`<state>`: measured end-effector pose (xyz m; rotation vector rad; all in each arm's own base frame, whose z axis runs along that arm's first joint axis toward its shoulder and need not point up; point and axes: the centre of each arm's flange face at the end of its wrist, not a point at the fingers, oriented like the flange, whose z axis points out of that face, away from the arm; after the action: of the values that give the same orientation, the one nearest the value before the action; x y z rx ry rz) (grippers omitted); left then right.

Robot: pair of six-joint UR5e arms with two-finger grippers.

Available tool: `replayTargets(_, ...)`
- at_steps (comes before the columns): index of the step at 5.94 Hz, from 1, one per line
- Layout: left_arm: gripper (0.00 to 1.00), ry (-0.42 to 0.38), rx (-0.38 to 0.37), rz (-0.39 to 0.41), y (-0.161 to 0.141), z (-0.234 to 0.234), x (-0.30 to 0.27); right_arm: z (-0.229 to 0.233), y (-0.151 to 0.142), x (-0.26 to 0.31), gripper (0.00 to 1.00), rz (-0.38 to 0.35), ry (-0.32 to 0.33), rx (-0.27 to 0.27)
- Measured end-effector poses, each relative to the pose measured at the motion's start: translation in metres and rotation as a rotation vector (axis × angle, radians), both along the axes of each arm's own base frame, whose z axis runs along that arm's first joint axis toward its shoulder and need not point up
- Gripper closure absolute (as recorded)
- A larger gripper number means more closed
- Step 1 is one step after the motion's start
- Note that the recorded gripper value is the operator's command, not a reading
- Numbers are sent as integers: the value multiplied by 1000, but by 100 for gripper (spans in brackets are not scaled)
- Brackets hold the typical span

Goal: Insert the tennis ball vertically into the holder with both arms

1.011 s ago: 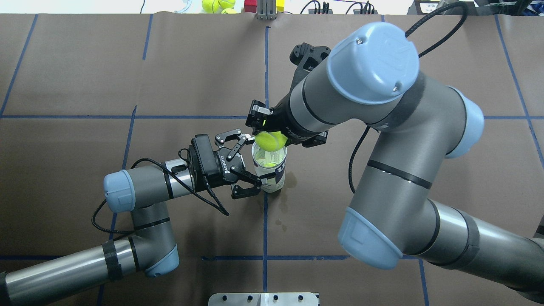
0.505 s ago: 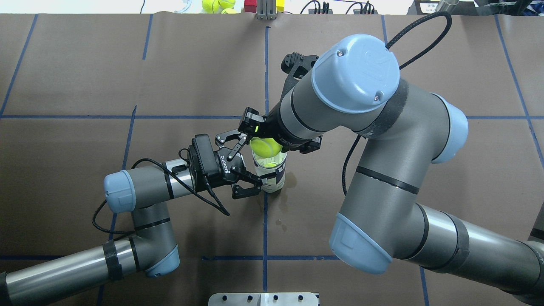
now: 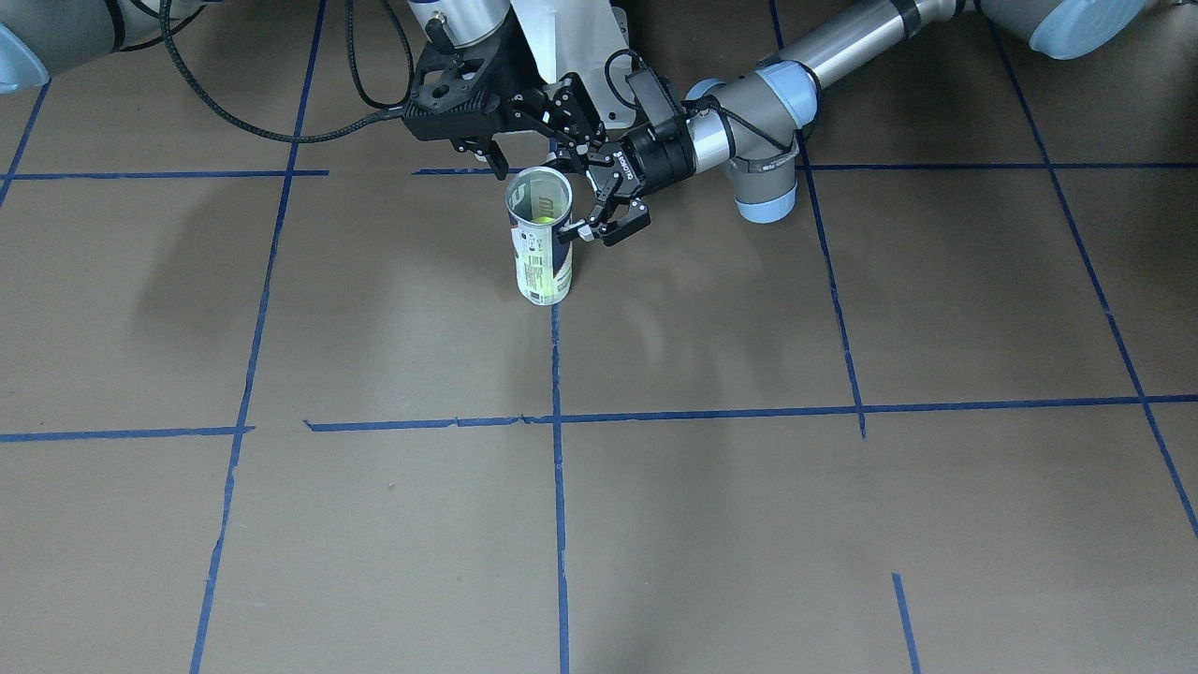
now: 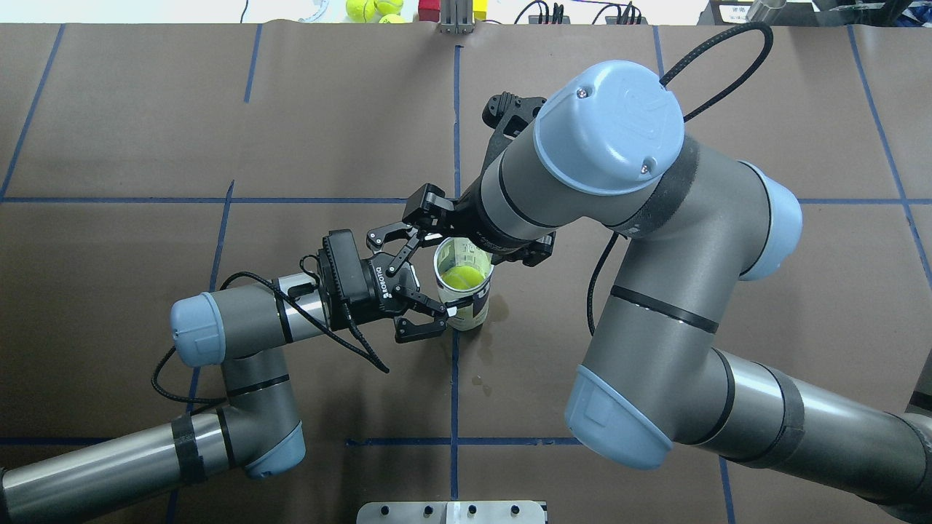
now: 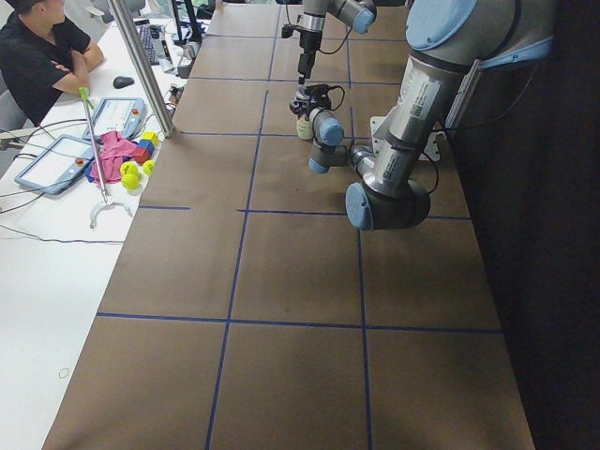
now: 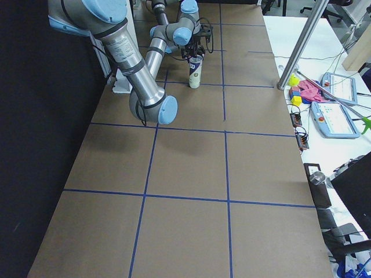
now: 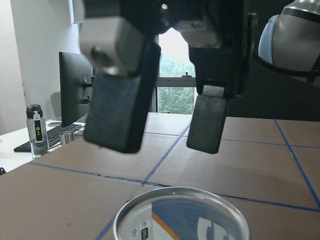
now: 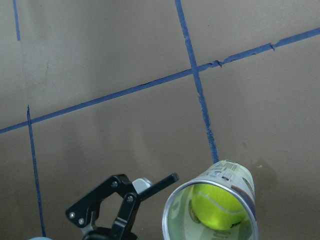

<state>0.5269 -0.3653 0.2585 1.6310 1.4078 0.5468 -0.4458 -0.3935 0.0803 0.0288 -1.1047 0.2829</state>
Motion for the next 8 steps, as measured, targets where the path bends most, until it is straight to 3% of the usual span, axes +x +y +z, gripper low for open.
replayTargets(3,4,36,11,0,14,67,-37,1,-24,29,0,24,-14,-18)
replayTargets(5,0,77,27,-16,14,70,-58,20,-55,67,1,48,-11,-57)
replayTargets(6,0,95,9,-68,5,68,-67,35,-68,82,1,65,3,-74)
replayTargets(7,1,120,-30,-123,-3,63,-72,56,-79,95,1,78,34,-65)
replayTargets(8,0,125,-85,-154,-16,58,-77,88,-91,110,1,70,92,-18)
